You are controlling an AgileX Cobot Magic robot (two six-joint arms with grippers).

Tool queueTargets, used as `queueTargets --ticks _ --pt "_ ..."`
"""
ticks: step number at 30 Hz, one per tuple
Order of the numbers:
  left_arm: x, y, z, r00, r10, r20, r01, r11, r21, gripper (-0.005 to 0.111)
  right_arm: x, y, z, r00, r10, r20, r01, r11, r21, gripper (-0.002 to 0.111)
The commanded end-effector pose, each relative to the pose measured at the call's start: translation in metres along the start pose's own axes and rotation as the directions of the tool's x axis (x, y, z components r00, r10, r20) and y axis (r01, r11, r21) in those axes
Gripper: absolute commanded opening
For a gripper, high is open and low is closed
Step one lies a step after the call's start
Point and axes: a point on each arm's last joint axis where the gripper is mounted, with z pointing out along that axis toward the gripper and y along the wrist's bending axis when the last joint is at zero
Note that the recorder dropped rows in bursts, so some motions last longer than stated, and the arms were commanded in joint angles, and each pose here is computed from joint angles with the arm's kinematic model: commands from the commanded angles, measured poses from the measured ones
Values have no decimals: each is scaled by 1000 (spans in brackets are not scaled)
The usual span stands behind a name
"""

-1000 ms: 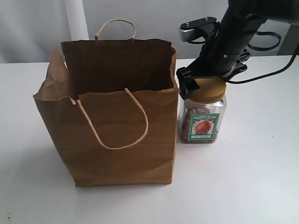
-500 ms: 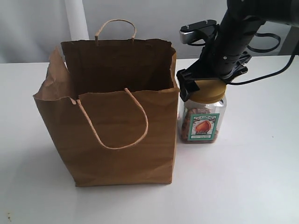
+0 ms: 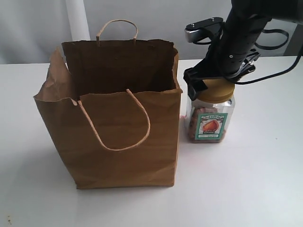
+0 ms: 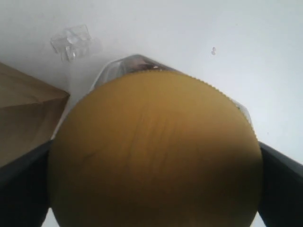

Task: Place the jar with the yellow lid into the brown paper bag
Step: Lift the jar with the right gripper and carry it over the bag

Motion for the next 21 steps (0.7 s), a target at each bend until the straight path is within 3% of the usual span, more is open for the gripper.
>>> queueTargets --ticks 1,10,14,21 --pt "-1 0 0 1000 -7 7 7 1000 5 1 2 -5 -37 996 -38 75 32 996 80 0" --pt "-1 0 0 1000 -7 7 7 1000 5 1 22 -11 -129 955 -87 282 32 980 196 0" --pt "-1 0 0 1000 -7 7 7 1000 5 1 39 -14 -177 910 -126 395 14 962 273 0" --pt "-1 0 0 1000 -7 7 7 1000 5 1 63 -8 -235 793 -134 594 -33 964 262 0"
